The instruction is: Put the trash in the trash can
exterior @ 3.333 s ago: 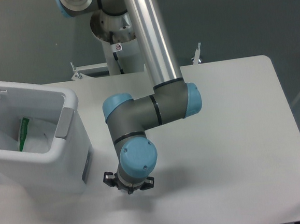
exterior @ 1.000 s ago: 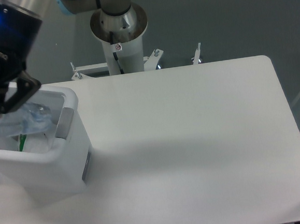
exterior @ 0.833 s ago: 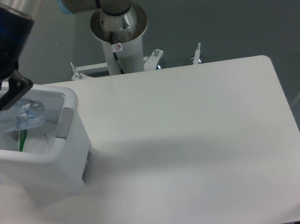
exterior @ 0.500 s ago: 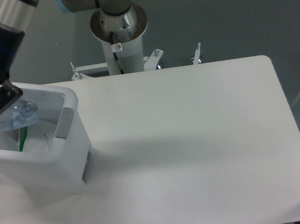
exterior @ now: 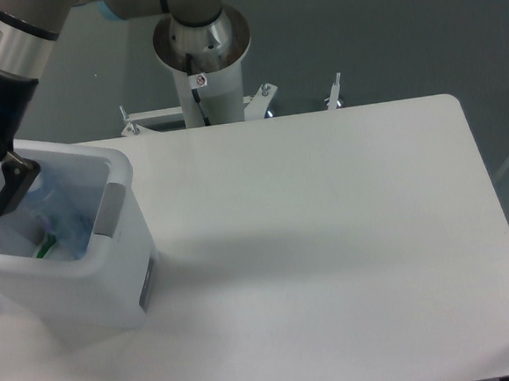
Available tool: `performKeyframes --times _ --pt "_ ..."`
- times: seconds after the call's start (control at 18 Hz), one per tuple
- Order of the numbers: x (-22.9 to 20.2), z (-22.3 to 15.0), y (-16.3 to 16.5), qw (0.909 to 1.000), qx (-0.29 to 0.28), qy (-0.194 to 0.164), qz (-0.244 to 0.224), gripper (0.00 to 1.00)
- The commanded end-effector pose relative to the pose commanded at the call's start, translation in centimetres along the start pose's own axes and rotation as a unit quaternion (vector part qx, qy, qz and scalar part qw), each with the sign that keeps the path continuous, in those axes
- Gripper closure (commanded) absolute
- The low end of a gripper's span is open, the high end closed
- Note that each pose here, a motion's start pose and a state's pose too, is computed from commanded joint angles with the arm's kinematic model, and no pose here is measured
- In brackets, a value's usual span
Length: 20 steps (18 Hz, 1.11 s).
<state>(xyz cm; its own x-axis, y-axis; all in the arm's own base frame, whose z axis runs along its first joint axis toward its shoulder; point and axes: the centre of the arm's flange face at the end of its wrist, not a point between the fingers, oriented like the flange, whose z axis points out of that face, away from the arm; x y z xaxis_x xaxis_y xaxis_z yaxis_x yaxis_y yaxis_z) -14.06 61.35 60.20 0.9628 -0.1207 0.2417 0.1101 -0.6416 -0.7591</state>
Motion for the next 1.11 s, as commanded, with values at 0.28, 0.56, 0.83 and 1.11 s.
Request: performKeyframes --times 0.28,0.56,0.83,1.11 --pt "-15.3 -7.0 3.5 0.9922 0.015 -0.096 -0.079 0.00" --pt "-22.9 -9.1 9.9 0.9880 -0.012 -0.130 -0.083 0.00" --pt "-29.0 -9.3 19.7 0.9791 -0.084 -0.161 -0.092 0.00" --pt "-33.2 -9.8 25.0 0.9612 -0.167 -0.204 -0.081 0.00"
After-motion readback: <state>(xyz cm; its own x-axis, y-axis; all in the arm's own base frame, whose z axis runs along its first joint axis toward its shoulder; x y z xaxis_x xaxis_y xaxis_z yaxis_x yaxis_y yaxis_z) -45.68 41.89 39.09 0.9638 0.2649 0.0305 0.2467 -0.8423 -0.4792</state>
